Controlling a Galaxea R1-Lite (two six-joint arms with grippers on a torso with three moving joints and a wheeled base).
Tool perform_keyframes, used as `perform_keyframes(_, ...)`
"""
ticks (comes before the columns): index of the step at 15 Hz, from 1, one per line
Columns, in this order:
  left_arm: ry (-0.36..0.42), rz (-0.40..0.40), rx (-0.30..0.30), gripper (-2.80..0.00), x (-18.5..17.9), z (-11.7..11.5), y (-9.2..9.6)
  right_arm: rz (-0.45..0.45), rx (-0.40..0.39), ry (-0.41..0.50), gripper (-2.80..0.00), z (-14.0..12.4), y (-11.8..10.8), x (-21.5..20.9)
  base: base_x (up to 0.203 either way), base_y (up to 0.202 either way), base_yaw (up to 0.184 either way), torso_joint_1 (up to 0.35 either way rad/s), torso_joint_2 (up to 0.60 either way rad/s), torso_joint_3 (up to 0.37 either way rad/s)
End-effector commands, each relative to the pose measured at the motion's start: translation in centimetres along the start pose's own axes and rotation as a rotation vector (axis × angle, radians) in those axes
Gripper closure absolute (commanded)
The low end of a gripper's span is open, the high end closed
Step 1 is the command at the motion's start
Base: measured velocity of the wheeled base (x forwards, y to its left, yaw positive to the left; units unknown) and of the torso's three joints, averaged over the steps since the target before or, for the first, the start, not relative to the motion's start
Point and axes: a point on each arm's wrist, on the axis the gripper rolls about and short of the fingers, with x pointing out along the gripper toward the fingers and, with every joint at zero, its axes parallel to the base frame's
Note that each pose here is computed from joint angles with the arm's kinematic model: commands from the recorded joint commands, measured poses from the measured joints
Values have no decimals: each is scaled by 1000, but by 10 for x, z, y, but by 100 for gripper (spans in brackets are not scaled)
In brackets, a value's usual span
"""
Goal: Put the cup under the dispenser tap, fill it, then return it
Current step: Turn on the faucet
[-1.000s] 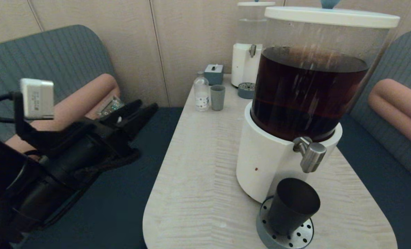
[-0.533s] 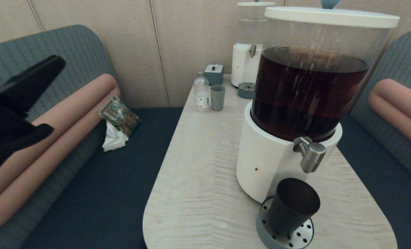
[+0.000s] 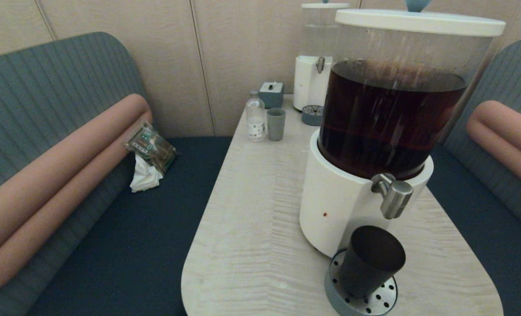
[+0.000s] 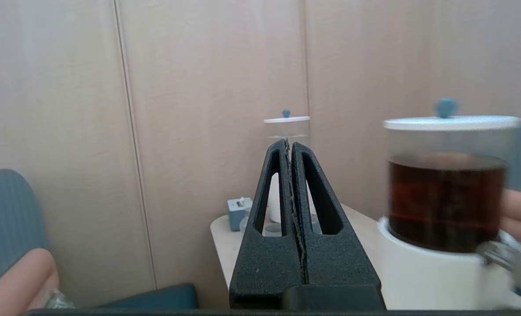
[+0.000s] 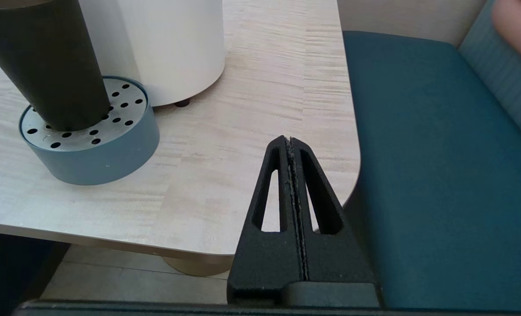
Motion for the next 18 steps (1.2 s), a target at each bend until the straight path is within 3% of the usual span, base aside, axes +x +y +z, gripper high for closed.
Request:
perform_keyframes(1,-84,-18,33,0,-35,20,-16,0,-1,2,0,-2,0,0,0,0,0,0,0,0)
perform_keyframes(4,-66,-25,29,0,-66,21,-28,0,-1,2,0,-2,0,0,0,0,0,0,0,0)
perform_keyframes(9,-22,-29,49,0,-92,-3,-34,0,-1,2,0,-2,0,0,0,0,0,0,0,0)
perform_keyframes(18,100,-2,92,0,-139,-77,-37,0,-1,3,0,-2,0,0,0,0,0,0,0,0)
